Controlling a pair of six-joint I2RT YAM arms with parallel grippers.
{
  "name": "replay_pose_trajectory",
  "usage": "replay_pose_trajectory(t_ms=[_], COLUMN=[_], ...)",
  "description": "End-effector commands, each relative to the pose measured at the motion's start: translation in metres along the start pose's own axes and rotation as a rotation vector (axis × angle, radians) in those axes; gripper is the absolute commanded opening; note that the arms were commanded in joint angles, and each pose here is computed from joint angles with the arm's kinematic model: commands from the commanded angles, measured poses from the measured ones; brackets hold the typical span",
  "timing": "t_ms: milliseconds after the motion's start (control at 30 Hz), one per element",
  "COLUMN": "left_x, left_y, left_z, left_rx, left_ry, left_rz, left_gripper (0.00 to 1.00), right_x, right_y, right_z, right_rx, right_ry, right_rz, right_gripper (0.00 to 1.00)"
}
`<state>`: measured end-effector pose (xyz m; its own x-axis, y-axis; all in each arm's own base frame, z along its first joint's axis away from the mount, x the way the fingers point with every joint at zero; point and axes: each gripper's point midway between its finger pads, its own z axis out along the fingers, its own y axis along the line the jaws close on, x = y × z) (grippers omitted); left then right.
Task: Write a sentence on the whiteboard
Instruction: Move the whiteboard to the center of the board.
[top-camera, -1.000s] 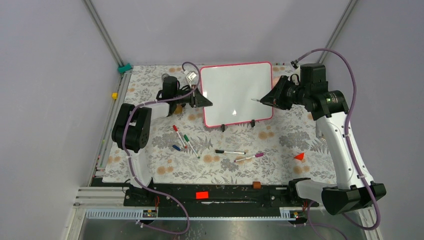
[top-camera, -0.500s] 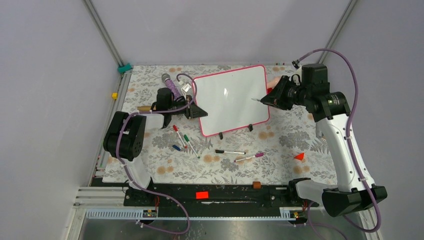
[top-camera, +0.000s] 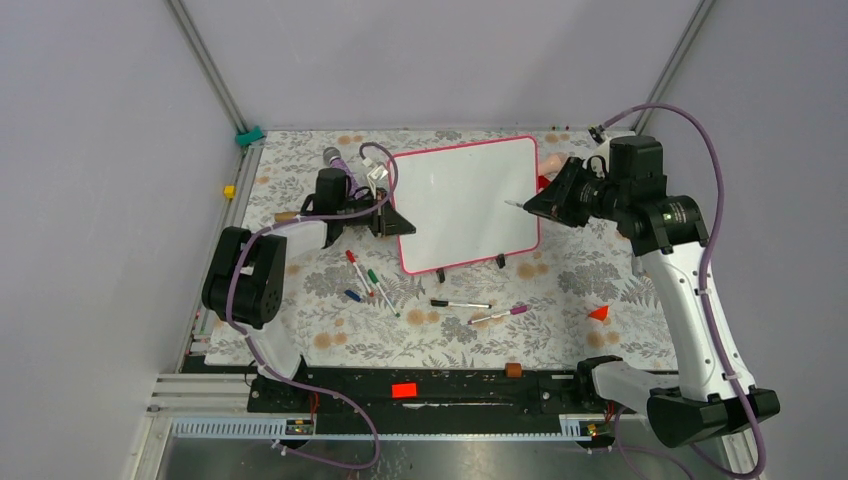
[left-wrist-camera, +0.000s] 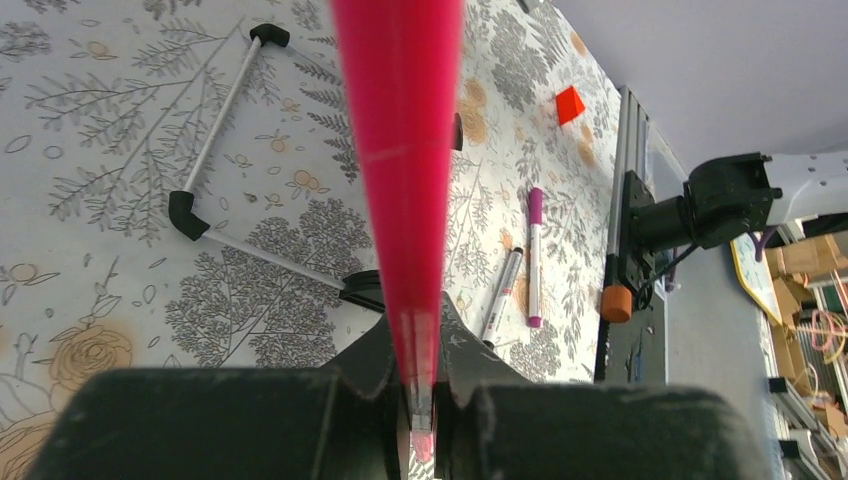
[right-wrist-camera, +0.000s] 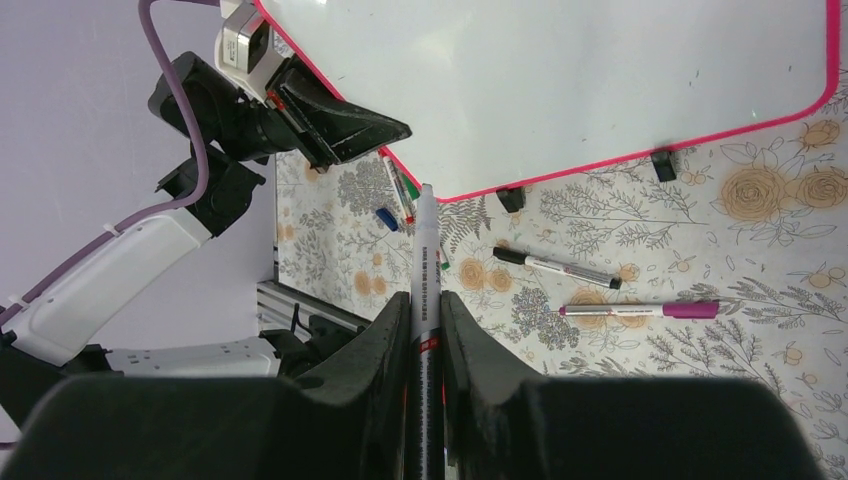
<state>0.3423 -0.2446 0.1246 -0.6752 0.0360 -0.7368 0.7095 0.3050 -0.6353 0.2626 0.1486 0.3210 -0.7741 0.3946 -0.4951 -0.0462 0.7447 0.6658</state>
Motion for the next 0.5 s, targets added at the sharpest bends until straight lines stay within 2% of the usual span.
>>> replay_pose_trajectory(t_ms=[0,100,133,233,267,467], left_x=[0.060,0.070,0.071,0.067,0.064,0.052], left_y=[-0.017,-0.018,-0.016,-0.014,-0.013,-0.011], left_z=[0.001,0.002,0.003,0.006,0.007,0.008], left_rx=[0.051,0.042,0.032,-0.003,-0.015,-0.050], left_ry=[0.194,0.227,0.231,0.231,0.227,0.203], left_rz=[-0.077,-0.079,-0.060,-0.038,-0.029,-0.035], left_gripper=[0.00,0.00,0.05,0.41,0.47,0.60], right_x=[0.002,0.002,0.003,0.006,0.007,0.010], right_y=[0.006,0.006,0.006,0.006,0.006,0.007], right_z=[-0.009,-0.011,-0.012,-0.014,-0.014,-0.016], right_rx=[-0.024,-0.023,-0.024,-0.025,-0.026,-0.033], right_ry=[-0.023,-0.028,-0.029,-0.026,-0.026,-0.023], right_rz=[-0.019,-0.022,-0.023,-0.023,-0.022,-0.023], right_gripper=[0.00,0.00,0.00,0.00,0.00,0.00])
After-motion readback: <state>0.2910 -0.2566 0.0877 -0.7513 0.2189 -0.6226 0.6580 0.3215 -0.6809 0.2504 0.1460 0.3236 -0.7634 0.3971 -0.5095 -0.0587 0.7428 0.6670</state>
